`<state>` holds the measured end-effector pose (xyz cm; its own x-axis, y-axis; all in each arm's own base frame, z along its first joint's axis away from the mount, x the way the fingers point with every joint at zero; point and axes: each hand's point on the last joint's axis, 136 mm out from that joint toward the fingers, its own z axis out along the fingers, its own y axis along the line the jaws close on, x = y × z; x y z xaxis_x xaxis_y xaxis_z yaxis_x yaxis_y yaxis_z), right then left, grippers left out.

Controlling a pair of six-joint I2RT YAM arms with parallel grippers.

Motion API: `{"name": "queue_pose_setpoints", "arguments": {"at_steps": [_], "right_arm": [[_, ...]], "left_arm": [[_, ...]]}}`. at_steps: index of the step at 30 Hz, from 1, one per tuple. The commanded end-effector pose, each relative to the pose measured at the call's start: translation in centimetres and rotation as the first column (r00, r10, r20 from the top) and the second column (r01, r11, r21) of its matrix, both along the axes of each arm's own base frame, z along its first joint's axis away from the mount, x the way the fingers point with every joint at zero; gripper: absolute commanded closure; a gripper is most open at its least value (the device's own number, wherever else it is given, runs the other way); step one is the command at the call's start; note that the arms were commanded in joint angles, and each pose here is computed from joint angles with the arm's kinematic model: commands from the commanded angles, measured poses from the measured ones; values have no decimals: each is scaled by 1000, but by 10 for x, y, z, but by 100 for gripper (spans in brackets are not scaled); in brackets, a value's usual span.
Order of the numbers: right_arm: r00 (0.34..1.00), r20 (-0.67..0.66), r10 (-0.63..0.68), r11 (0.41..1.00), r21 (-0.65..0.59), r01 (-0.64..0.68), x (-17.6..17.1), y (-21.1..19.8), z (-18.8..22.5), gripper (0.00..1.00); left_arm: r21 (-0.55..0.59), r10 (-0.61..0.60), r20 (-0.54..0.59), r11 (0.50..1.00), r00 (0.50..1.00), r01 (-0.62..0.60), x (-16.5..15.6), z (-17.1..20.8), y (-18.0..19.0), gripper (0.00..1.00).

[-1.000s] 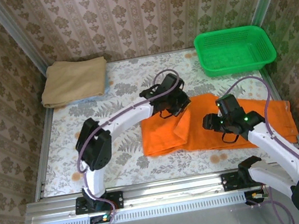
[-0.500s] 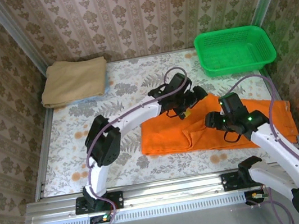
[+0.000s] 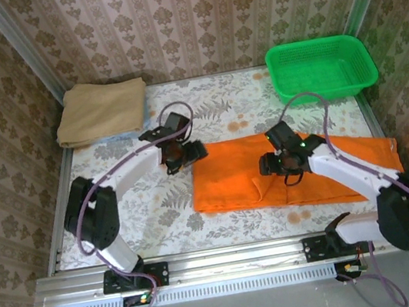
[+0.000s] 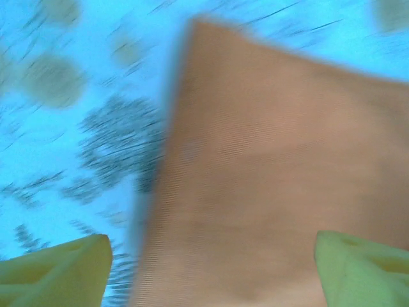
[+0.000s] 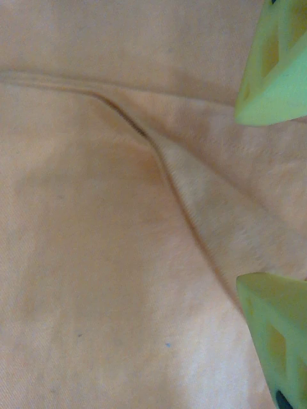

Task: Fold and stack the trousers

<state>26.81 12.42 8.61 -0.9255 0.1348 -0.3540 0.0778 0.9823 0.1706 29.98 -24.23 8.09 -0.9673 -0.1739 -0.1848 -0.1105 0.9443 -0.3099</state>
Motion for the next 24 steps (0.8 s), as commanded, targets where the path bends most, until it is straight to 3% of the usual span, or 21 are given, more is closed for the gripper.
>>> {"name": "queue_pose_setpoints", "arguments": {"at_steps": [1,7,14,21,24], "right_arm": [[996,63,59,978,-204,-45,35,6,14,35],[993,-15,115,922,-371,-112,34,15,-13,31],[993,-120,-18,893,-449,-38,-5,-41,-29,39],[987,-98,-130,899,-431,75,-35,-77,-13,41],[986,-88,-145,911,-400,99,-32,-76,-12,39]], "left_arm": [[88,-106,-58,990,993,111,-16,-29,6,34],[6,-137,-89,990,987,138,-27,-58,-5,34],[-172,-176,-61,972,983,163,-29,-74,-30,76],[-309,-188,-3,934,982,178,-26,-51,-45,99],[-411,-173,28,896,984,169,-23,-41,-53,100]]}}
